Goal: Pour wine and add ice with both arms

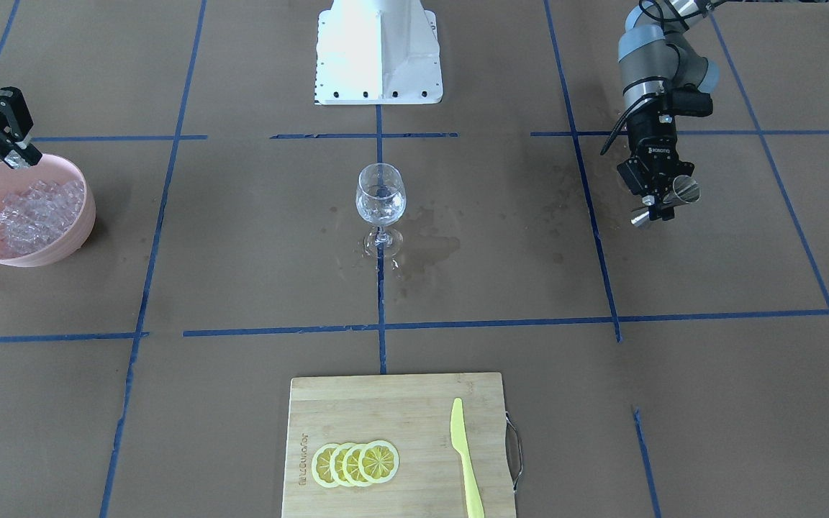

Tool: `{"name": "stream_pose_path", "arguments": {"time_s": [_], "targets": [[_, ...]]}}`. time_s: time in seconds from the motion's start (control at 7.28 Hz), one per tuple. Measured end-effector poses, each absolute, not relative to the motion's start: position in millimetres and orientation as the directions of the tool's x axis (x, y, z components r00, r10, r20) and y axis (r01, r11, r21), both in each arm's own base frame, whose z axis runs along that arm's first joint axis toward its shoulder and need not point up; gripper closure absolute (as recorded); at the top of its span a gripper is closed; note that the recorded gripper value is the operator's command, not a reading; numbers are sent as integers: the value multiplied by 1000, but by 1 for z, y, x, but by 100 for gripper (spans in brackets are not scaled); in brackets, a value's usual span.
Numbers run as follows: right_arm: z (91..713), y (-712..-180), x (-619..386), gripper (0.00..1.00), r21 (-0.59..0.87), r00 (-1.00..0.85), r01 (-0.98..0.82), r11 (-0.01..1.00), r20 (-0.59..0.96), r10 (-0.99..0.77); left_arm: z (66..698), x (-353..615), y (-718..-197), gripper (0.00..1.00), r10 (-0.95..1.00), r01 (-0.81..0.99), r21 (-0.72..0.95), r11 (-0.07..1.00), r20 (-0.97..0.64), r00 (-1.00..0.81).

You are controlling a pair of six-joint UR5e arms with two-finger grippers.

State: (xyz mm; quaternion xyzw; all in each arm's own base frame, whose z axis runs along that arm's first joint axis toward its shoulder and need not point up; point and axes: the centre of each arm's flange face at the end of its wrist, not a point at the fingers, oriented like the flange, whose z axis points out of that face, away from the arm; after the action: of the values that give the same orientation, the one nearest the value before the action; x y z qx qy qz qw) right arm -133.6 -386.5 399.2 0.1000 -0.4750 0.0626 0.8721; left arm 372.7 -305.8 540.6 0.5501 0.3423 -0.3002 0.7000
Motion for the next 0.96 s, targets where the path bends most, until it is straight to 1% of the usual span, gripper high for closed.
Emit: {"name": "stream_pose_path", "arguments": {"time_s": [0.55, 0.96], "targets": [[393, -386, -133, 100, 123, 534, -208, 970, 845, 7, 552, 387, -309, 100, -63, 752, 627, 202, -758, 649], [384, -385, -132, 100, 129, 502, -233, 964, 865, 6, 544, 404, -312, 100, -69, 723, 659, 207, -727, 683]]}}
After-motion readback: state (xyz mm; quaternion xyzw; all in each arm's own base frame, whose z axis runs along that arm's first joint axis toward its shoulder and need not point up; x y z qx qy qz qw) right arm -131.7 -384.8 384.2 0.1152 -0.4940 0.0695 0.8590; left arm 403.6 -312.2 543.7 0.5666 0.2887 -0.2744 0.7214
